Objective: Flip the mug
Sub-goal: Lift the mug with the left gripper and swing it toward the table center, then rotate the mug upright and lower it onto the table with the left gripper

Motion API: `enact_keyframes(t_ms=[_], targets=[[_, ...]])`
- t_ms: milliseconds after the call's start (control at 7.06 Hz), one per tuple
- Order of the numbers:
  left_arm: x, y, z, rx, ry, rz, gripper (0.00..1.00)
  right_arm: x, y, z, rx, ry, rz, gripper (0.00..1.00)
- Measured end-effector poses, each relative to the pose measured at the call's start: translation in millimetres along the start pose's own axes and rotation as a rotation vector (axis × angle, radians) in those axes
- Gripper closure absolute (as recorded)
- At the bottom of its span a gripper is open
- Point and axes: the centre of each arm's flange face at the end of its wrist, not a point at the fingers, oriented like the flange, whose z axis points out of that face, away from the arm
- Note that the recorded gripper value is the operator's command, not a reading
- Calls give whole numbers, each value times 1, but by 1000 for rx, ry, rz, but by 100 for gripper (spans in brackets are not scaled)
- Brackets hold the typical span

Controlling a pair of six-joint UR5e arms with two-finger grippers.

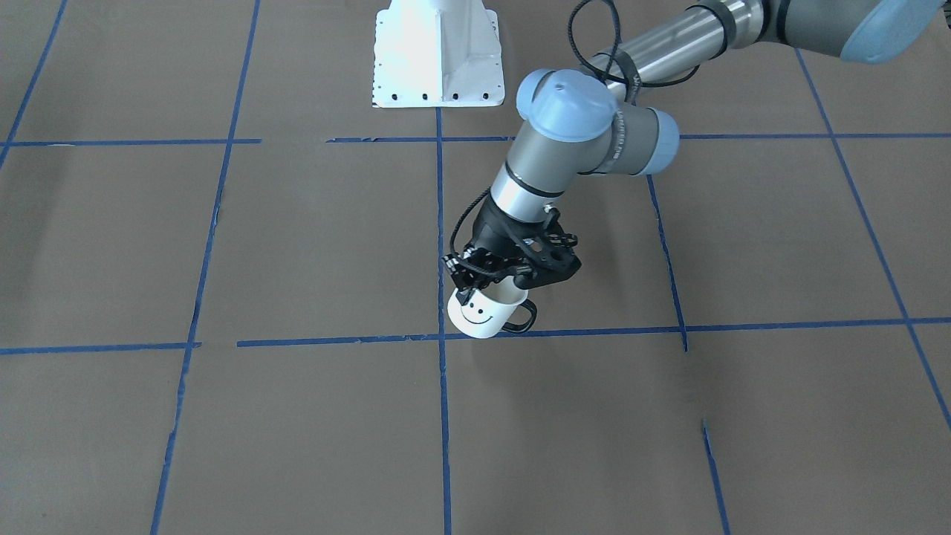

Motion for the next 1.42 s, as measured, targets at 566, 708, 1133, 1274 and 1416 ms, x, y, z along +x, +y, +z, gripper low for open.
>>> enact_keyframes(t_ms=[566, 708, 1133, 1274, 1416], targets=[[72, 38, 41, -60, -303, 189, 100, 0, 0, 0, 0, 0, 0, 0], [71, 46, 48, -84, -333, 275, 100, 0, 0, 0, 0, 0, 0, 0], [65, 77, 65, -153, -351, 475, 100, 0, 0, 0, 0, 0, 0, 0], [60, 88, 74, -169, -362, 493, 100, 0, 0, 0, 0, 0, 0, 0], [58, 94, 78, -177, -366, 501, 100, 0, 0, 0, 0, 0, 0, 0]])
